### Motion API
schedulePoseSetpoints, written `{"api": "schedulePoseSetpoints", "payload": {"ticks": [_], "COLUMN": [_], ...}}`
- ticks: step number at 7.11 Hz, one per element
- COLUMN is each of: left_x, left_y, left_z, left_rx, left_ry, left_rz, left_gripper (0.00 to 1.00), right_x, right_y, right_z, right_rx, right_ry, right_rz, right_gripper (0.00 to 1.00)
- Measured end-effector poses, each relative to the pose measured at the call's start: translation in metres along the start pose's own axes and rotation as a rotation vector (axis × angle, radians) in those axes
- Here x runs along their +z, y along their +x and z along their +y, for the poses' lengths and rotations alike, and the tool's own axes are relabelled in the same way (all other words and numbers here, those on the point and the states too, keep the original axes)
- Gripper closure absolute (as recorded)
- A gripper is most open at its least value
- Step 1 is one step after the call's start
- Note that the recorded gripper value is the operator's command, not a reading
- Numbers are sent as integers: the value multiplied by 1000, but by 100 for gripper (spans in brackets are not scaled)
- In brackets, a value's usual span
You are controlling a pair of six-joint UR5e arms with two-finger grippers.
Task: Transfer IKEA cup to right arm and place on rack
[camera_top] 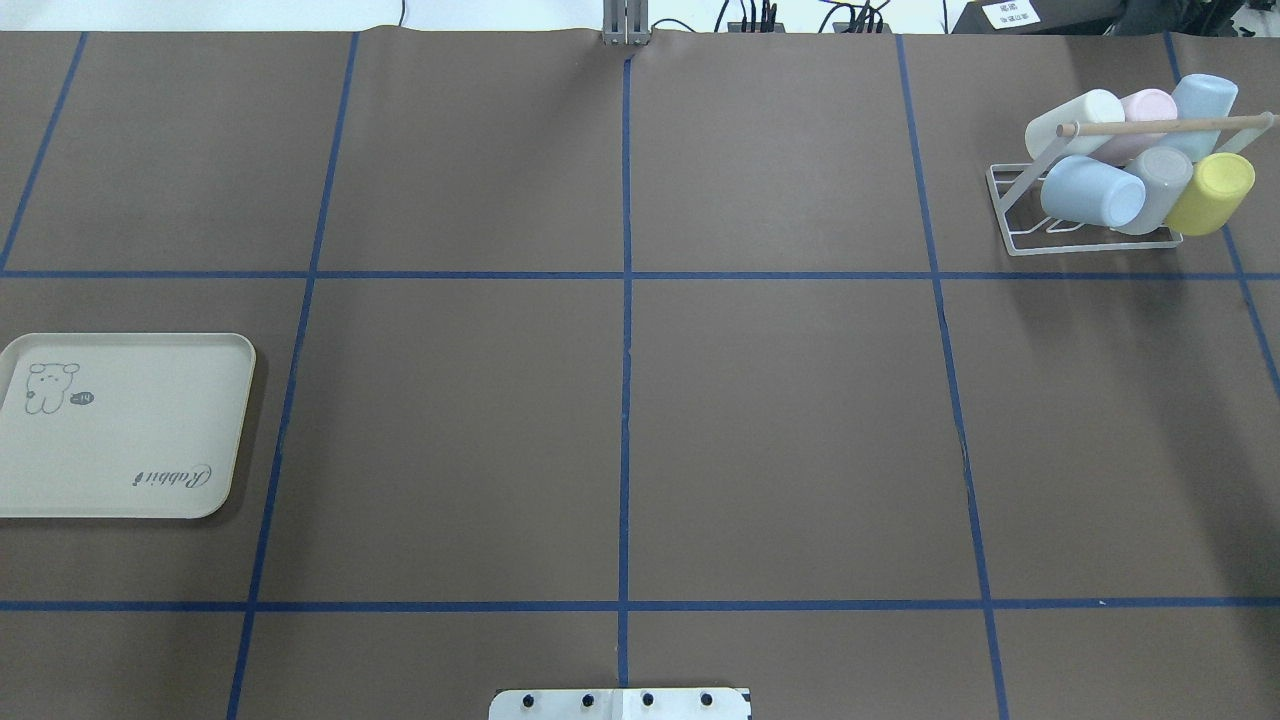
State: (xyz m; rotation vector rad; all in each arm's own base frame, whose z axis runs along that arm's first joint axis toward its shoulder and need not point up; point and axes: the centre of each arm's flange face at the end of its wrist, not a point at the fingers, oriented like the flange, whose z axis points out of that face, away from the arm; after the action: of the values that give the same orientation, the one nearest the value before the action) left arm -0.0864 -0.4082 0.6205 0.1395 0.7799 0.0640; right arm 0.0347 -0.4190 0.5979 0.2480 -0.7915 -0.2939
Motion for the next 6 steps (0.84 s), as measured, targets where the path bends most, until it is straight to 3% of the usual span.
{"api": "schedulePoseSetpoints", "payload": {"ticks": [2,6], "left_x": [-6,-8], "left_y": [3,4], "left_z": [2,4], "left_rx": [24,33], "left_ry": [29,39], "left_rz": [-1,-4], "left_gripper": [0,0], "right_x": [11,15], "right_y": [19,23], "right_z": [33,41], "right_rx": [48,69], "right_ry": [-40,-49], "right_rz": [36,33], "right_gripper": [0,0]}}
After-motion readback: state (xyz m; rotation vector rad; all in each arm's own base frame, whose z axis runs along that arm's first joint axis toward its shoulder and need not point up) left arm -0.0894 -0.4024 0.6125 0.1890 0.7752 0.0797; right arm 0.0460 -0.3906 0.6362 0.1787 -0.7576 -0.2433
